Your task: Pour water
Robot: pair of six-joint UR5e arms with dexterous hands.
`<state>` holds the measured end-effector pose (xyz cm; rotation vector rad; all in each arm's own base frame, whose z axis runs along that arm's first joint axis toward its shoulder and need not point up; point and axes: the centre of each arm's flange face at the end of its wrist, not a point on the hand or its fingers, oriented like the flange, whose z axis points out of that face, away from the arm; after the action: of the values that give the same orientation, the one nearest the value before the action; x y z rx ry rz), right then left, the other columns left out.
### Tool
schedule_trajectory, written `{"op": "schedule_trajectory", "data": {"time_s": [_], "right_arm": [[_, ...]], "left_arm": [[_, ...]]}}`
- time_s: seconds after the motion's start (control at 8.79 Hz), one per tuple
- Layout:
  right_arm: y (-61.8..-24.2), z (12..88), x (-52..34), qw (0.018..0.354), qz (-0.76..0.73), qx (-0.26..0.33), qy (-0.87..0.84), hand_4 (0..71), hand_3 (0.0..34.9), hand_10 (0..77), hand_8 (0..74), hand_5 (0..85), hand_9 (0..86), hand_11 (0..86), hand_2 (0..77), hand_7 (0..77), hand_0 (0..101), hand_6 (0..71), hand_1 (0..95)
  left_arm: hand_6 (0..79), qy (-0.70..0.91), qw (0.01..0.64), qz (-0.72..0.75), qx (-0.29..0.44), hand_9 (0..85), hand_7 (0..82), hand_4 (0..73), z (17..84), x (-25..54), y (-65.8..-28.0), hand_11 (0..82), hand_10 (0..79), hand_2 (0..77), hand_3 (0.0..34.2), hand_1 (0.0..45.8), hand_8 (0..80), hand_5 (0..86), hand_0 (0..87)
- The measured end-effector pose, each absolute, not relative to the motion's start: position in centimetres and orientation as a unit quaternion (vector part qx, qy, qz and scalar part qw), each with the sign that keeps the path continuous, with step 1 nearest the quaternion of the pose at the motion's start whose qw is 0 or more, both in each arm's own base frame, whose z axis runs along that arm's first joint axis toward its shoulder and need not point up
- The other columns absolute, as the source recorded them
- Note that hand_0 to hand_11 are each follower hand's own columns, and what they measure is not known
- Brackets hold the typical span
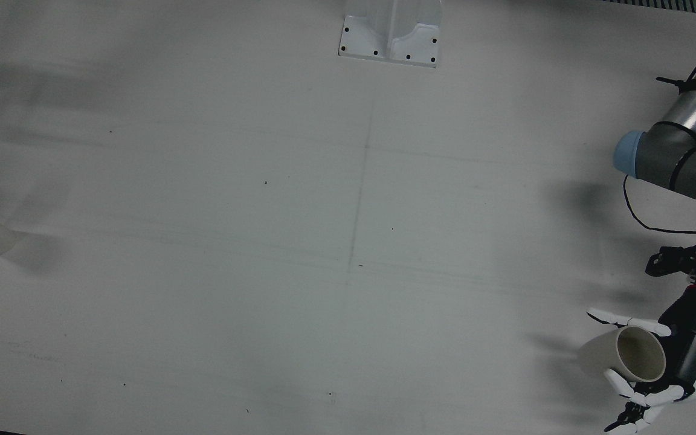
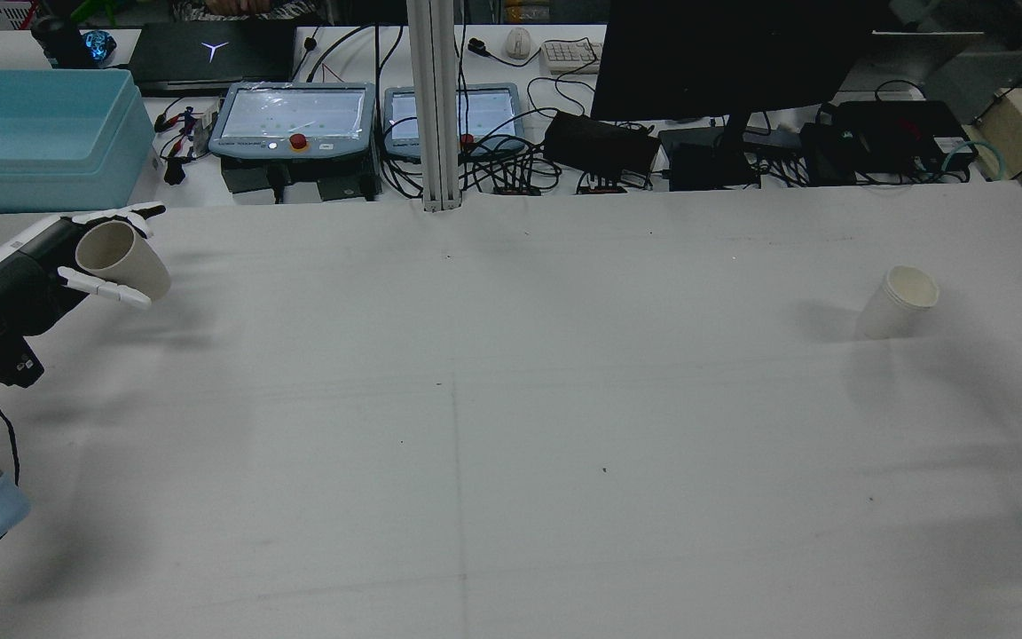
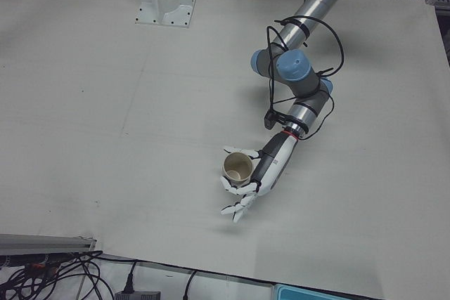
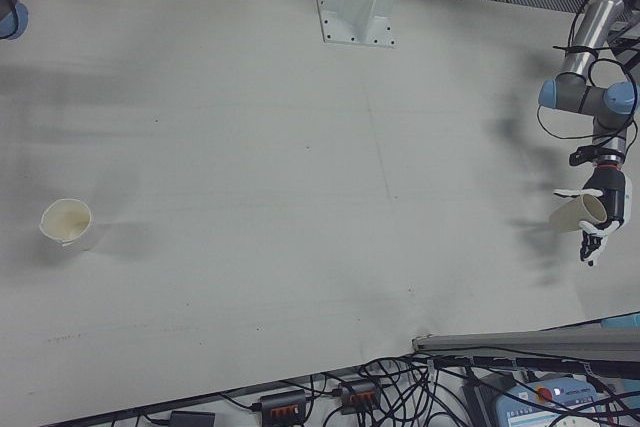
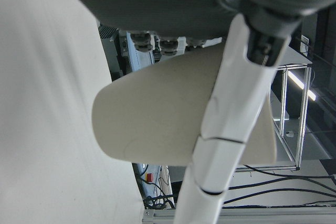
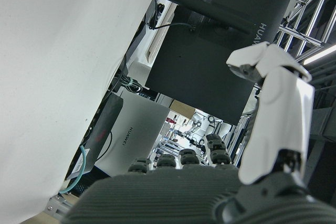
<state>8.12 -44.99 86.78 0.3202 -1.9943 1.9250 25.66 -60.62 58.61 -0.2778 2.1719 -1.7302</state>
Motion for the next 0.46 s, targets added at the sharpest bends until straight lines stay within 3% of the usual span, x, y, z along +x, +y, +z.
{"op": "schedule_trajectory", "data": {"time_s": [0.11, 0.23, 0.34, 0.46], "right_arm": [[-45.6, 86.8, 7.3, 0.181, 0.677, 0.108, -0.705, 4.4, 0.0, 0.5, 2.7, 12.5, 0.5, 3.3, 38.7, 5.5, 51, 3.3, 25.6], [-46.0, 86.8, 6.7, 0.185, 0.675, 0.104, -0.706, 4.4, 0.0, 0.5, 2.7, 12.5, 0.5, 3.3, 38.7, 5.5, 51, 3.3, 25.6], [-46.3, 86.8, 6.1, 0.19, 0.673, 0.102, -0.707, 2.7, 0.0, 0.5, 2.7, 12.5, 0.5, 3.8, 38.7, 5.5, 51, 3.3, 25.6], [-46.8, 86.5, 5.4, 0.199, 0.668, 0.103, -0.709, 2.7, 0.0, 1.1, 2.7, 12.5, 0.5, 3.8, 40.9, 5.5, 51, 3.3, 27.3]], "left_arm": [[9.8, 0.766, 0.173, -0.612, -0.099, 2.7, 17.4, 43.6, 58.5, 25.5, -60.6, 6.5, 2.2, 2.2, 0.0, 31.1, 6.5, 42.0, 79.8], [9.8, 0.765, 0.172, -0.612, -0.1, 2.2, 17.4, 43.6, 58.5, 25.4, -60.7, 4.9, 1.6, 1.1, 0.0, 21.8, 5.4, 42.0, 79.8], [9.8, 0.765, 0.173, -0.612, -0.102, 2.2, 18.5, 43.6, 58.5, 25.3, -60.7, 4.4, 1.6, 1.1, 0.0, 16.4, 5.4, 42.0, 79.9], [9.8, 0.764, 0.174, -0.613, -0.102, 2.2, 19.6, 45.3, 58.5, 25.2, -60.7, 4.4, 1.6, 1.1, 0.0, 16.9, 5.4, 42.0, 79.9]]}}
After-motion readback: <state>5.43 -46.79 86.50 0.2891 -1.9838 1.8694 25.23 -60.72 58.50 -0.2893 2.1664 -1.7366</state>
